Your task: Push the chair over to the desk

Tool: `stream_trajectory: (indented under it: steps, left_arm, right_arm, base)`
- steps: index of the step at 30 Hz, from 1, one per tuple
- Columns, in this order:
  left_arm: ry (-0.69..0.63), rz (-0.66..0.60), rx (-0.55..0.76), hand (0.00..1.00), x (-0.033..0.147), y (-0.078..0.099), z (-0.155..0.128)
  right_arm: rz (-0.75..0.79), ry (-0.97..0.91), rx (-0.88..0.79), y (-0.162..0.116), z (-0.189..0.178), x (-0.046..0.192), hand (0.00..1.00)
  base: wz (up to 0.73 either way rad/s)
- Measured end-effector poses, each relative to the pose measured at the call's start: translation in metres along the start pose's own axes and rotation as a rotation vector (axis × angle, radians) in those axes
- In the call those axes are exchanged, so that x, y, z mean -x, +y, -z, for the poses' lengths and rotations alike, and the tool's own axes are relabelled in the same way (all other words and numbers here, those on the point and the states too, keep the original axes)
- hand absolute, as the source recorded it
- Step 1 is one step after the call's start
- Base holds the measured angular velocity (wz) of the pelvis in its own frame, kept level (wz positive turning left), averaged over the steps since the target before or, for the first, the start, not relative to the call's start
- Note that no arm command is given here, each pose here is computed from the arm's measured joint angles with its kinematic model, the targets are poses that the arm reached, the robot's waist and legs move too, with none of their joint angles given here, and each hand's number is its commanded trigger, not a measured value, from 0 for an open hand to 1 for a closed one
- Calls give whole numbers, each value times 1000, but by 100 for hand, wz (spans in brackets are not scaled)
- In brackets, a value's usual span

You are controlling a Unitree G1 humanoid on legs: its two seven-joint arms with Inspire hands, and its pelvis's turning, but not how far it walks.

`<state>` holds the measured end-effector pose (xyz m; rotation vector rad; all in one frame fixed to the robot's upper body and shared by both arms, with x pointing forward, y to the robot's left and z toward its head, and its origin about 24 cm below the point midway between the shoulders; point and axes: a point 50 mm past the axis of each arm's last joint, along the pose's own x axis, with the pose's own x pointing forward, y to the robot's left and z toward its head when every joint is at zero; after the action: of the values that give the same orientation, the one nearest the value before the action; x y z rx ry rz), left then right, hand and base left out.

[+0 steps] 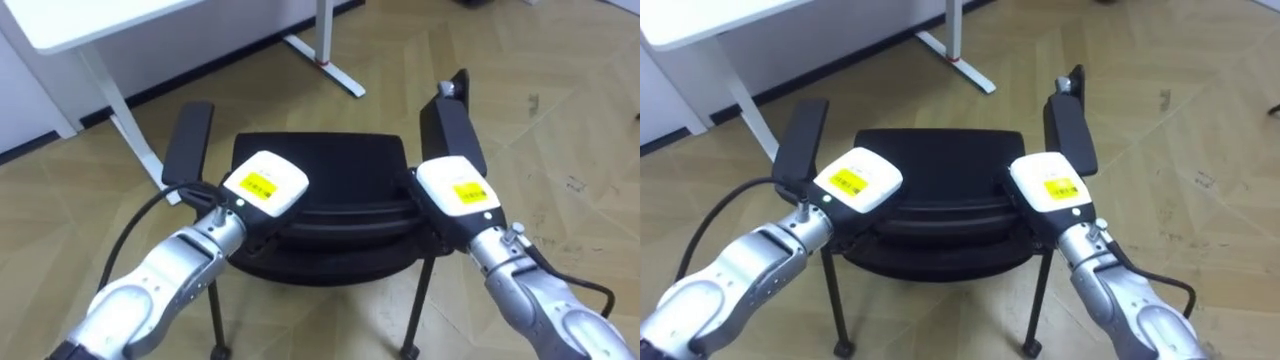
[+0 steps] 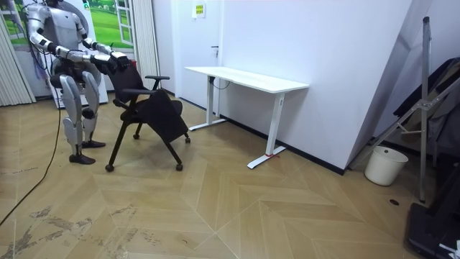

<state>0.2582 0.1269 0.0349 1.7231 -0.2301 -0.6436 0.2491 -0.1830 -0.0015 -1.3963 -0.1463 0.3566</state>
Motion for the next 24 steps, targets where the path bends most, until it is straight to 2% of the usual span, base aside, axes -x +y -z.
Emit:
stream_trajectory:
  steps: [12, 24]
  left_arm:
    - [-7, 7, -20, 100, 0, -1, -1]
    - [-16, 29, 27, 100, -3, -5, -9]
  right_arm:
    - [-14, 6, -21, 6, 0, 4, 100]
    - [-23, 4, -15, 6, 7, 8, 100]
  base:
    - [9]
    - [19]
